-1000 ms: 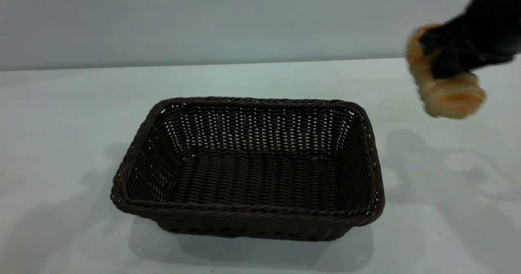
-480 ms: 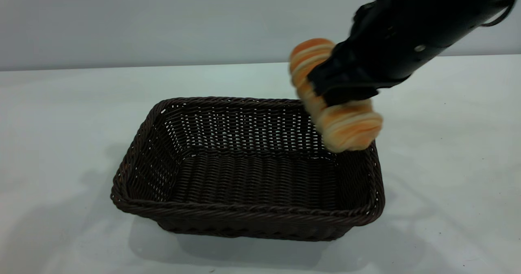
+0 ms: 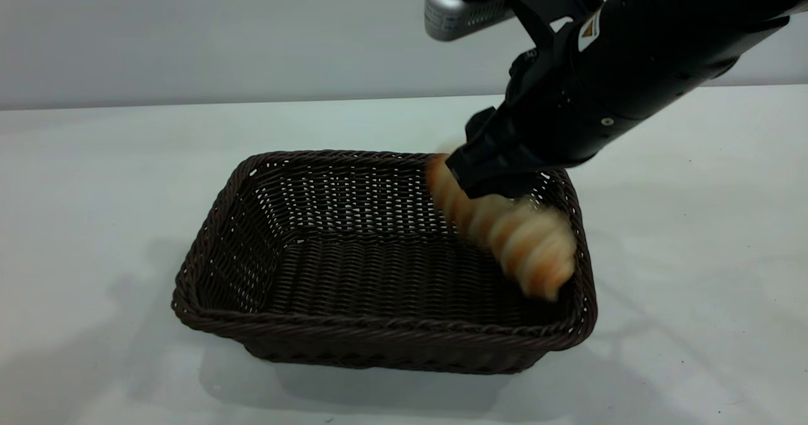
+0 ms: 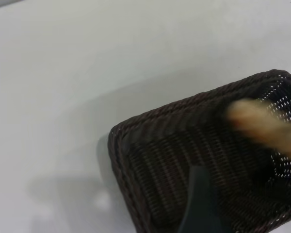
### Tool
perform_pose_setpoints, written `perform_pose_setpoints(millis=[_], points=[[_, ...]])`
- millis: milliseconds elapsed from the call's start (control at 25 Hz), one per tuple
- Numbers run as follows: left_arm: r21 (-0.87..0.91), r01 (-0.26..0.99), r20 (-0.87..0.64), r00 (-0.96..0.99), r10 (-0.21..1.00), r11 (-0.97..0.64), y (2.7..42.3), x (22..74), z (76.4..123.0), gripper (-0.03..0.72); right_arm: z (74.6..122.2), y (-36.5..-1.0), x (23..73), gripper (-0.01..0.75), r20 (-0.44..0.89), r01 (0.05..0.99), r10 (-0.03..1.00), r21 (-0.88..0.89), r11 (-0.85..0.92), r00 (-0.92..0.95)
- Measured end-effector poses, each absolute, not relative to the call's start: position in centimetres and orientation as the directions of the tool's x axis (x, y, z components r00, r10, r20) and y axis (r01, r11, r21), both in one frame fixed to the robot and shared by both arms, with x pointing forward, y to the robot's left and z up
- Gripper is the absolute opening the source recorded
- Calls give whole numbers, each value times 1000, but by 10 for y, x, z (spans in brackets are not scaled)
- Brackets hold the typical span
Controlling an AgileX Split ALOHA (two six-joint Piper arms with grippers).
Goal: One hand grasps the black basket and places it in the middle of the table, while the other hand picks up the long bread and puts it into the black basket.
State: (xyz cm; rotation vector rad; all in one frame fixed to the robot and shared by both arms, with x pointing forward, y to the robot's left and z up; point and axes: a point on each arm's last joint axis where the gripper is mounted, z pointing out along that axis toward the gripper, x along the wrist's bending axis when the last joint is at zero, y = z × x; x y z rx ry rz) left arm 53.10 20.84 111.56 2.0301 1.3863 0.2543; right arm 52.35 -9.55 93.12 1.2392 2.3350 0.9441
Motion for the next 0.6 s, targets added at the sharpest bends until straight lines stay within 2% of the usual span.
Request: perform_pose_setpoints(millis=[120,240,600], points=[[615,747,-157,430,889,-253,214,520,1126,561,934,-99,527,454,-2,586,824,702,405,-567],[605,750,-124,421,899,-268,220,506,1135,561,943,-112,532,457,-4,591,841,710,383,-540],[603,747,-53,387,920,-280,237,463,1164,561,1002,-176,534,460,21,642,916,720,264,-400]])
